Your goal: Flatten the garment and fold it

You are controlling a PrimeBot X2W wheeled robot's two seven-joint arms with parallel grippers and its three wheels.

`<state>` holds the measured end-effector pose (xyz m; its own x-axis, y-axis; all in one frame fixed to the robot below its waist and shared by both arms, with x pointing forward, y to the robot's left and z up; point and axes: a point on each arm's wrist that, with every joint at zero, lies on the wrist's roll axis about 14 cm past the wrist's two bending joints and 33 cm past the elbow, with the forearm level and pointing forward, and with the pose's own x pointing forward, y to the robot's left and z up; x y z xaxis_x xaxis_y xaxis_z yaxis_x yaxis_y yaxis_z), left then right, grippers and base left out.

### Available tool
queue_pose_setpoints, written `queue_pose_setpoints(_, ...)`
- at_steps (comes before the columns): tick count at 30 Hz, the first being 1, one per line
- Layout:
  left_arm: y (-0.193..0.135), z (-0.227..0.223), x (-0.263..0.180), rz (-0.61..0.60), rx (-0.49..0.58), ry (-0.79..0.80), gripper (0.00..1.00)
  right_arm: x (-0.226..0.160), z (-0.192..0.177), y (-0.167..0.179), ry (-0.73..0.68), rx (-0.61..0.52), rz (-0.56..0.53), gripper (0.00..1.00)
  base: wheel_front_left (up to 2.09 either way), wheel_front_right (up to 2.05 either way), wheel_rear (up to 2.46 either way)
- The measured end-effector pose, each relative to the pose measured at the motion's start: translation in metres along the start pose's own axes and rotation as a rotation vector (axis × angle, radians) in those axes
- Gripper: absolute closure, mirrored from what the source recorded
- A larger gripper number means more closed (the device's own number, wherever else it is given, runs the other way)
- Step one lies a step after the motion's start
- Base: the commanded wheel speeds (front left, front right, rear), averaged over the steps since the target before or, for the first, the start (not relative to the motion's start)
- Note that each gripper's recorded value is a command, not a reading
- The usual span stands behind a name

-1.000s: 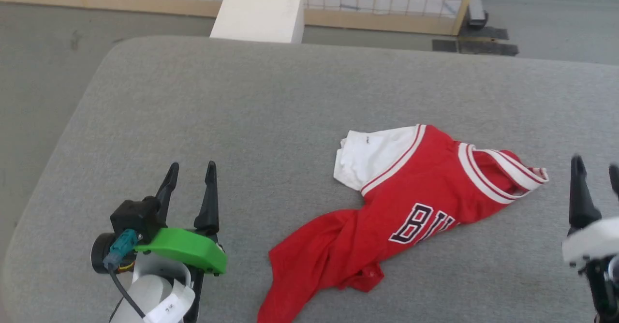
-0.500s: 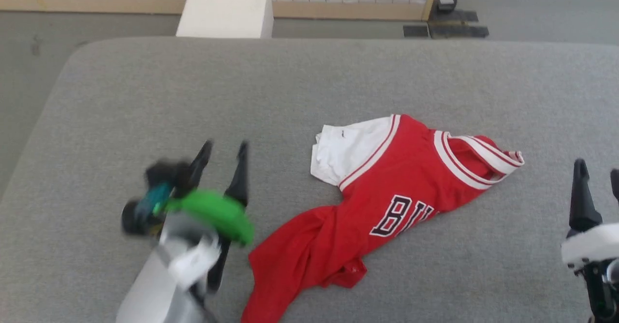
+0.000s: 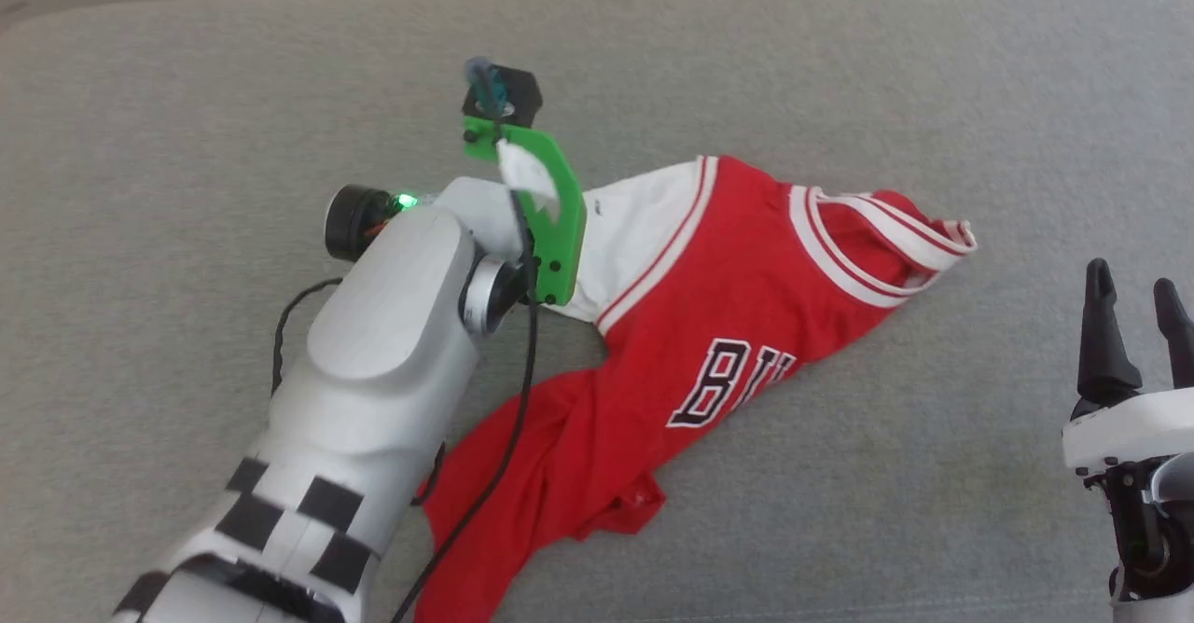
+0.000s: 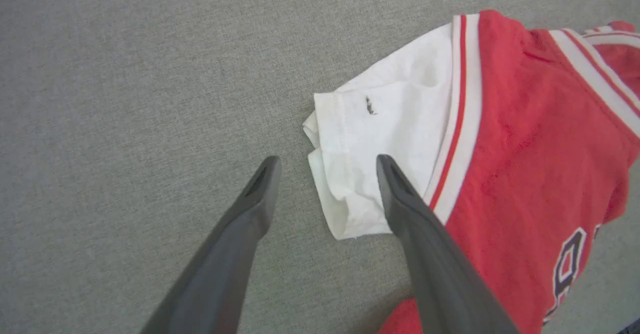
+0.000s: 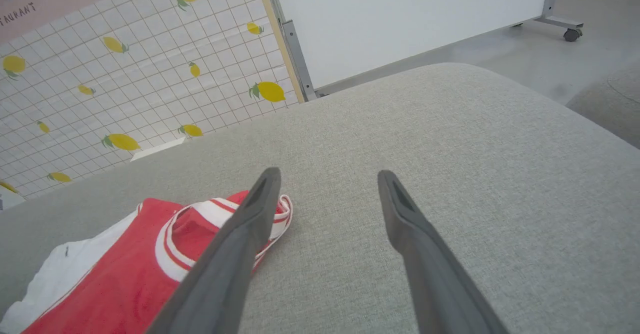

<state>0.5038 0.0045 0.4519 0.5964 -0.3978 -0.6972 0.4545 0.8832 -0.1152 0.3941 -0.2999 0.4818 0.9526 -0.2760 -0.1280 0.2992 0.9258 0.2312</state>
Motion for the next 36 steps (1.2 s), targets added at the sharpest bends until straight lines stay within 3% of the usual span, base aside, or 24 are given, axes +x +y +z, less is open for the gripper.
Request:
queue_pose_setpoints(8,-0.009,-0.053,0.038,-0.003,0.126,0.307,0.00,-0.003,-0.017,-0.025,0.038,-0.013,-0.075,0.00,0.00,0.00,0.00)
queue_pose_setpoints(14,-0.012,-0.064,0.049,-0.020,0.142,0.375,0.00,-0.002,-0.023,-0.034,0.051,-0.024,-0.102,0.00,0.00,0.00,0.00)
queue_pose_setpoints(15,-0.012,-0.065,0.049,-0.023,0.130,0.375,0.15,-0.001,-0.024,-0.034,0.053,-0.024,-0.100,0.00,0.00,0.00,0.00)
queue_pose_setpoints(16,-0.012,-0.064,0.048,-0.026,0.122,0.374,1.00,0.000,-0.024,-0.032,0.054,-0.023,-0.096,0.00,0.00,0.00,0.00)
queue_pose_setpoints(26,-0.004,-0.036,0.032,-0.060,-0.109,0.173,1.00,0.009,-0.023,-0.010,0.044,-0.015,-0.037,0.00,0.00,0.00,0.00)
queue_pose_setpoints(31,0.028,0.009,0.005,-0.020,-0.252,-0.044,1.00,0.011,-0.020,0.003,0.037,-0.014,0.000,0.00,0.00,0.00,0.00)
queue_pose_setpoints(36,0.082,0.029,-0.035,0.088,-0.371,-0.217,1.00,0.013,-0.020,0.021,0.040,-0.011,0.047,0.00,0.00,0.00,0.00)
